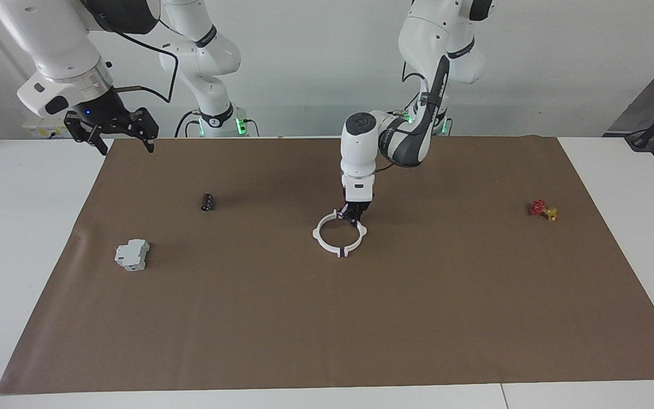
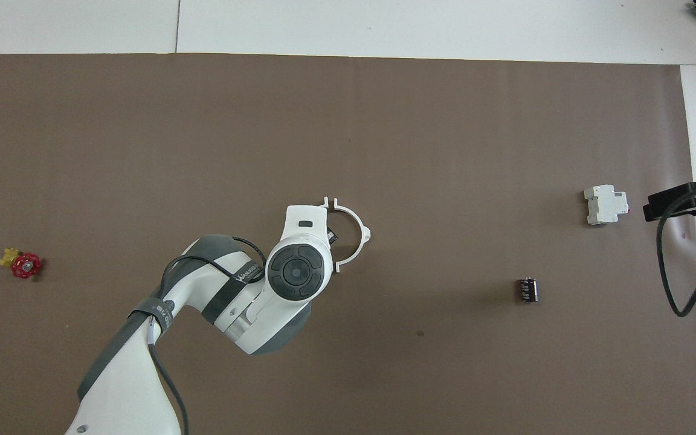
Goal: Assemble drain pipe with both arms
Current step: 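Align the held half-ring against the placed half-ring's open ends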
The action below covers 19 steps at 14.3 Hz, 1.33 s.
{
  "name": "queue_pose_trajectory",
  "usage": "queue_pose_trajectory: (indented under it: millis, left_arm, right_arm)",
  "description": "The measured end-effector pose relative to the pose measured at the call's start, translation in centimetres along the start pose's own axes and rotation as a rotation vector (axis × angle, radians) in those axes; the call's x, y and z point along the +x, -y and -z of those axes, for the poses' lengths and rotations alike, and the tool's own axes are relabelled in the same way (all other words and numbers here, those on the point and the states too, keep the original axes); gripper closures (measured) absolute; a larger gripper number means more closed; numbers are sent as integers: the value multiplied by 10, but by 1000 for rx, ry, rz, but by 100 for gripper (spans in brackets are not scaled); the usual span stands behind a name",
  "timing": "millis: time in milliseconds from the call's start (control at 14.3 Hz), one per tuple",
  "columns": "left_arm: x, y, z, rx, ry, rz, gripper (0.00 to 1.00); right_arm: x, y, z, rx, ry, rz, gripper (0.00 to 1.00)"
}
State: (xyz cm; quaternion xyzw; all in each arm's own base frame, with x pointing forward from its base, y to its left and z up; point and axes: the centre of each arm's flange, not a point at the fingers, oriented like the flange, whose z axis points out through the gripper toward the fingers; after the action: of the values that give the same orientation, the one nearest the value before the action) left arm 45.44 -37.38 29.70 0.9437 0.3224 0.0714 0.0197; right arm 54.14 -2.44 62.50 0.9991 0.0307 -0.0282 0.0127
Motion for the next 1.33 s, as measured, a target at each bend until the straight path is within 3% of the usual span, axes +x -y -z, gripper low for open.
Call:
queue_pose_trajectory:
  millis: [1328]
  left_arm:
    - [-16,-2,-1,-11,3,-28,93]
  right_arm:
    - [0,0,0,0,0,0,0]
